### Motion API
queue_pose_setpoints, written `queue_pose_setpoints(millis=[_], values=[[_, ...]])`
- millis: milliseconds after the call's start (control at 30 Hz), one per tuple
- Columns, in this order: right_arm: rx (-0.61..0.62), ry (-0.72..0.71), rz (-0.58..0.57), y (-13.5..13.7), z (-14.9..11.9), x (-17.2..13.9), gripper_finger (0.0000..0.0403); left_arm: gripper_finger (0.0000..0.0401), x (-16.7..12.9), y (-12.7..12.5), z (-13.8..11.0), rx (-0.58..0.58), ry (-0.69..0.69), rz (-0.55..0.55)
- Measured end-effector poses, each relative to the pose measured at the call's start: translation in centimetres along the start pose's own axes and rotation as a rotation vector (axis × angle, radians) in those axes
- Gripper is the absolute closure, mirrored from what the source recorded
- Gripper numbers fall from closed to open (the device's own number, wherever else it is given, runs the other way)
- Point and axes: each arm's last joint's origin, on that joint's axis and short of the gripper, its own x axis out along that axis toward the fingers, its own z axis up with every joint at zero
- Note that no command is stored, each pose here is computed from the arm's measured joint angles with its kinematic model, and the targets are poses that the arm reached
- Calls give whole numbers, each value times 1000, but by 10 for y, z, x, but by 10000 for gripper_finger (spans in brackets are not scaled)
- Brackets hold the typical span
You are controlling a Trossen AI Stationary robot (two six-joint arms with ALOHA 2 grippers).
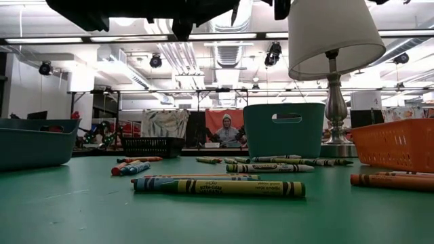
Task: Sort crayons
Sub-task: Put the white crayon into the green bin
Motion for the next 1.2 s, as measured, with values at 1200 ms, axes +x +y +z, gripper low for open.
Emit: queue_pose_setpoints(millis=[1200], values=[[-55,907,-571,-141,-45,12,378,223,-75,34,53,-102,319,191]])
